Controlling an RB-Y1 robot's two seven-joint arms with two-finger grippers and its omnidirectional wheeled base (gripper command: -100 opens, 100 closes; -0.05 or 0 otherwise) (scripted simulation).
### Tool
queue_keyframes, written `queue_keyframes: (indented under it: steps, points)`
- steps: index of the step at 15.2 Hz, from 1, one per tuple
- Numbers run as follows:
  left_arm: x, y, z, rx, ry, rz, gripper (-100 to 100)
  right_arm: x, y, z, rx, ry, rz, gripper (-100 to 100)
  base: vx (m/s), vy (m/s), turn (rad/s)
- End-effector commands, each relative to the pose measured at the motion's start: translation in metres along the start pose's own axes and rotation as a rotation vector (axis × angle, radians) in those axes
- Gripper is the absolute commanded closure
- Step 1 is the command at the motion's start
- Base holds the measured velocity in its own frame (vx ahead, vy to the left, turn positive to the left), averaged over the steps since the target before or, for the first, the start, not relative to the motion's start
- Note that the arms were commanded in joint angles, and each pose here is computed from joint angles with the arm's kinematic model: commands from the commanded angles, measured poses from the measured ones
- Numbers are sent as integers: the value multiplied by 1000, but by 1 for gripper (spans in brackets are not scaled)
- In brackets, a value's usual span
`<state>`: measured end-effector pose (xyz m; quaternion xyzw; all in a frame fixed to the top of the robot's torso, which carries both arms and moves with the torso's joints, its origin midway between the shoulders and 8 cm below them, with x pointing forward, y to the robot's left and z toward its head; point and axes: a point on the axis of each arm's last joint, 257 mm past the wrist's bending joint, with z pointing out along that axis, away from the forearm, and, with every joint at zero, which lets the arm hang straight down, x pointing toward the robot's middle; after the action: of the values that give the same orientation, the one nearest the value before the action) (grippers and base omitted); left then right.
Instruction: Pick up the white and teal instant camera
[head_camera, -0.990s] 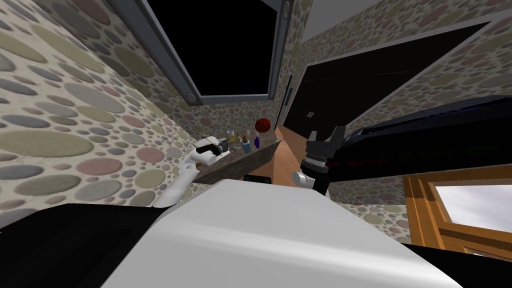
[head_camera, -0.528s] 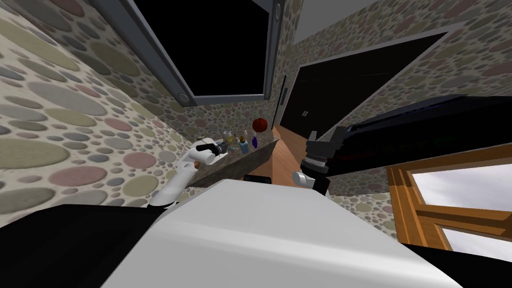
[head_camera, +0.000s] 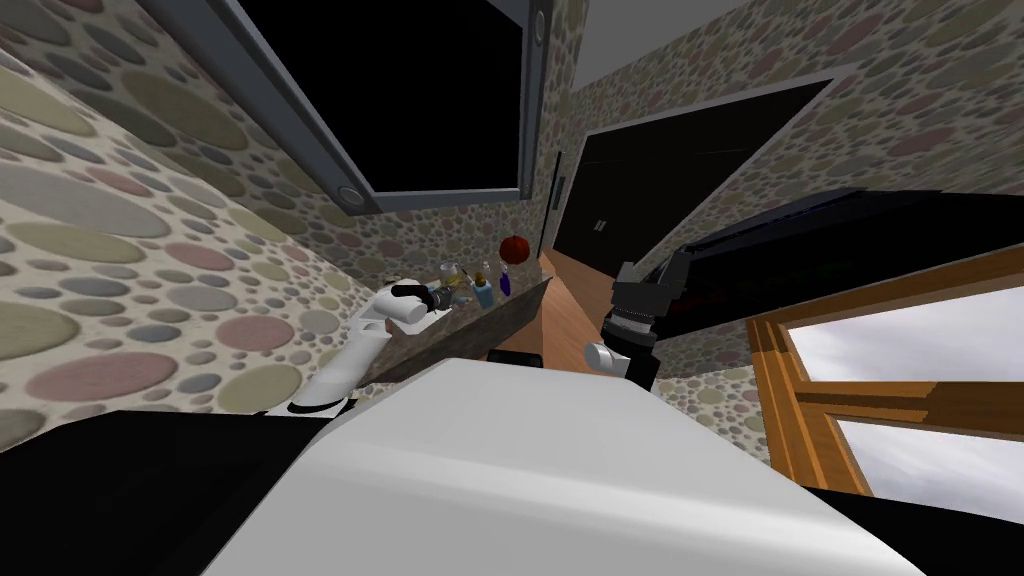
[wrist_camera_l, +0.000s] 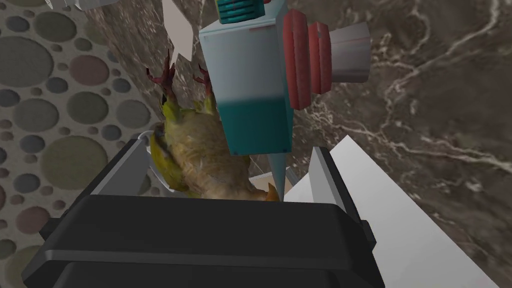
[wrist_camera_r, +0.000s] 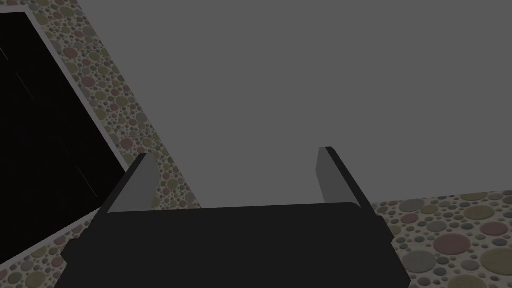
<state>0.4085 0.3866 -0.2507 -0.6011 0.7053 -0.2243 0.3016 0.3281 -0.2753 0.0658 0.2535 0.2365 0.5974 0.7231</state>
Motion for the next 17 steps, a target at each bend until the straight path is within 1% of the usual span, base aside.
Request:
queue_keyframes:
  steps: [1, 2, 3, 5, 7, 8, 9, 12, 13, 14, 17]
  points:
    - [-1, 7, -1, -31, -2, -3, -100, 0, 0, 0, 0, 0, 0, 0, -6, 6, -78]
    - [-3, 12, -1, -59, -3, -6, -100, 0, 0, 0, 0, 0, 0, 0, -6, 6, -101]
    - [-3, 12, -1, -59, -3, -6, -100, 0, 0, 0, 0, 0, 0, 0, -6, 6, -87]
    - [-6, 20, -3, -101, -5, -10, -100, 0, 0, 0, 0, 0, 0, 0, -6, 5, -95]
    - [-8, 25, -4, -124, -6, -13, -100, 0, 0, 0, 0, 0, 0, 0, -7, 7, -87]
    - [-6, 21, -3, -107, -6, -11, -100, 0, 0, 0, 0, 0, 0, 0, -4, 5, -34]
    - [-9, 26, 3, -113, -11, -17, -100, 0, 0, 0, 0, 0, 0, 0, 6, 2, -37]
    - [-13, 33, 13, -115, -18, -24, -100, 0, 0, 0, 0, 0, 0, 0, 20, -3, -68]
    - [-11, 31, 10, -116, -15, -22, -100, 0, 0, 0, 0, 0, 0, 0, 14, 0, -24]
    - [-12, 31, 10, -115, -16, -22, 100, 0, 0, 0, 0, 0, 0, 0, 0, 0, 0]
    - [-11, 34, 11, -121, -15, -24, 100, 0, 0, 0, 0, 0, 0, 0, -1, 0, 7]
